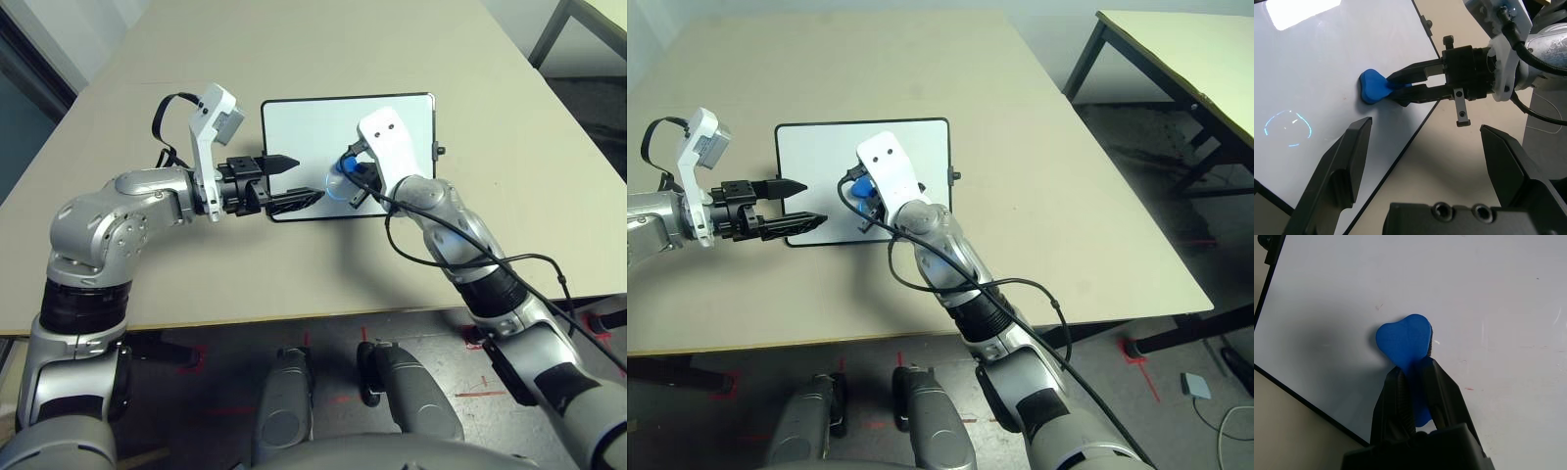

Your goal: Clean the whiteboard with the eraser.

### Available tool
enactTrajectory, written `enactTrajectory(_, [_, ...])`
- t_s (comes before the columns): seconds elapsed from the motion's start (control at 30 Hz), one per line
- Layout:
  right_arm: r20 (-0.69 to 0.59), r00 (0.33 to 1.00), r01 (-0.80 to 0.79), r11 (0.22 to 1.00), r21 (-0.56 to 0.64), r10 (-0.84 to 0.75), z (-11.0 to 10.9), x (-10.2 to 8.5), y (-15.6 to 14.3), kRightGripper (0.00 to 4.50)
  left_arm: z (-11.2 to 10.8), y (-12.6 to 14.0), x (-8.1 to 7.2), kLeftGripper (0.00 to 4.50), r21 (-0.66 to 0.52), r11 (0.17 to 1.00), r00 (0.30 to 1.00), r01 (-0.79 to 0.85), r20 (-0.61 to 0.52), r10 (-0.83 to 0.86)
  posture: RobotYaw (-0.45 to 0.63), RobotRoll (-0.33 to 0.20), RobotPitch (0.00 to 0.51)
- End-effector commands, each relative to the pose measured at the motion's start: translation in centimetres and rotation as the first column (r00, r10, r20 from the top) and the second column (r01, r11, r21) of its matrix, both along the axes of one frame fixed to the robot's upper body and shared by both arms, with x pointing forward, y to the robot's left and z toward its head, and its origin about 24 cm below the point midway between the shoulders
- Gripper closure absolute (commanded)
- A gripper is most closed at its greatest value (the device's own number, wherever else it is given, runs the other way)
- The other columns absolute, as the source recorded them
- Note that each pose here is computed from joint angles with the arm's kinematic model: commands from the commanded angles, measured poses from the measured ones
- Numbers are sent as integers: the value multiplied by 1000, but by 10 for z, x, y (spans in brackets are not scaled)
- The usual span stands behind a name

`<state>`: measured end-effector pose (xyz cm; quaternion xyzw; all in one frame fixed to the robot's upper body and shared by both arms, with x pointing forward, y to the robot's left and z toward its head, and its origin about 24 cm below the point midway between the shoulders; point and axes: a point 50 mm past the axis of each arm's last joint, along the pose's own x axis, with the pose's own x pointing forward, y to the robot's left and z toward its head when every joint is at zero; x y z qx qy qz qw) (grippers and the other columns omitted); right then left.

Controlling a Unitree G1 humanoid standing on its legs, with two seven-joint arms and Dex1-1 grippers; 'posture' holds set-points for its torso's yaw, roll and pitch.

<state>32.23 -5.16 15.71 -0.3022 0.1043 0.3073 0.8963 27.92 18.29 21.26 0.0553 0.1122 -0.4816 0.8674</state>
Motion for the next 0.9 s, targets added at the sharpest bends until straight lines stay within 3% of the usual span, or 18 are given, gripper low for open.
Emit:
enactTrajectory(0.03, [-118,988,91,992,-88,-102,-32,5,-22,4116,0,-1,-2,0,17,1000,1000,6,-2,-6,56,0,200])
enactTrajectory(0.6, [-60,951,295,948,-117,-303,-17,14,-86,4116,0,-3,1,0,15,1000,1000,21,-2,-21,31,0,202])
enactTrajectory(0.8, [-53,949,303,947,-106,-310,-16,15,-89,4116,0,-3,2,0,16,1000,1000,21,-3,-21,32,0,202])
enactTrajectory(0.9, [-38,962,268,963,-37,-269,-3,16,-79,4116,0,-2,2,0,14,1000,1000,16,0,-16,35,0,198])
